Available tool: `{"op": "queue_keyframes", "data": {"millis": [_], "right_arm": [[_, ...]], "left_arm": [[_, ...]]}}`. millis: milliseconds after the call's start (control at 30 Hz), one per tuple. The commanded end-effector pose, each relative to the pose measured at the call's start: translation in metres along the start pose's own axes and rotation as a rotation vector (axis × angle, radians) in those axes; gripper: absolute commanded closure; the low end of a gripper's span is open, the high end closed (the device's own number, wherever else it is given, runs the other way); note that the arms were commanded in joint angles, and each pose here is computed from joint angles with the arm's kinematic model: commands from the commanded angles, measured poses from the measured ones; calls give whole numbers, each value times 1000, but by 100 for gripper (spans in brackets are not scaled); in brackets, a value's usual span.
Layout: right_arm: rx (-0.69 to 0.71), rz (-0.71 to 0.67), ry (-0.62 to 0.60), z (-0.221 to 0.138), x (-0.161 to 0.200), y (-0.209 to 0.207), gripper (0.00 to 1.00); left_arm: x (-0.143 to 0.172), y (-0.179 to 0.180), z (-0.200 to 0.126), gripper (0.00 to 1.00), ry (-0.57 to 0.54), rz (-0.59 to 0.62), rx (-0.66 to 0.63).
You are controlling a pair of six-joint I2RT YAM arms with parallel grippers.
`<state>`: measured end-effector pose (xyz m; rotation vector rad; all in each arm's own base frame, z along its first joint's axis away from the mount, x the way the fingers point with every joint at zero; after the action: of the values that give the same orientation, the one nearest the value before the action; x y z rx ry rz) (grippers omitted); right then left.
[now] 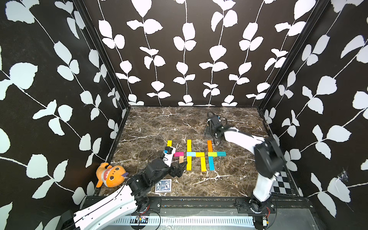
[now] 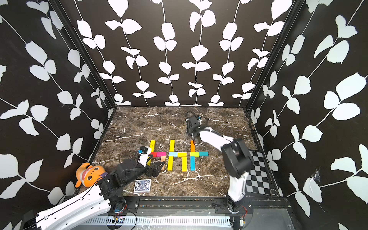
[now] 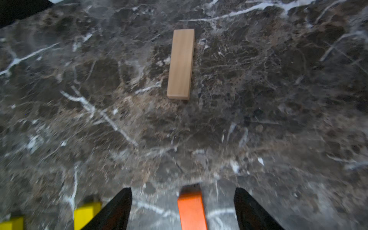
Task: Assemble the letter h with building blocks
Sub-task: Assemble the building block at the center of the board, then pick up the building block from the center of the board.
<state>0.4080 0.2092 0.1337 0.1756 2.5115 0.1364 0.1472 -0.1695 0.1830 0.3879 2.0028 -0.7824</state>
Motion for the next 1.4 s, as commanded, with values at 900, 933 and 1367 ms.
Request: {"op": "queue_keyframes", "data": {"millis": [900, 933, 1367], "right_arm": [[142, -99, 145, 110, -61, -9, 41], [159, -110, 153, 111, -61, -10, 44], [70, -169, 106, 105, -62, -9, 76]], "left_arm": [[-10, -6, -6, 1, -19, -46, 28], [-11, -6, -6, 1, -19, -47, 29], [-10, -6, -1, 1, 4, -41, 16]]}}
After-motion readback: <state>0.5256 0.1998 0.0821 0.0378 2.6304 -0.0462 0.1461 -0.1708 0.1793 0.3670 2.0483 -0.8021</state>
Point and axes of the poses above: each gripper's point midway between its finger pads, its own z axis out along the fingers, its own y axis along the line the jaws close on, x = y × z, the point moved 6 cm from there along -z, back along the fingers, and after that the axes turned 6 degrees about -z, right-handed, at the moved point
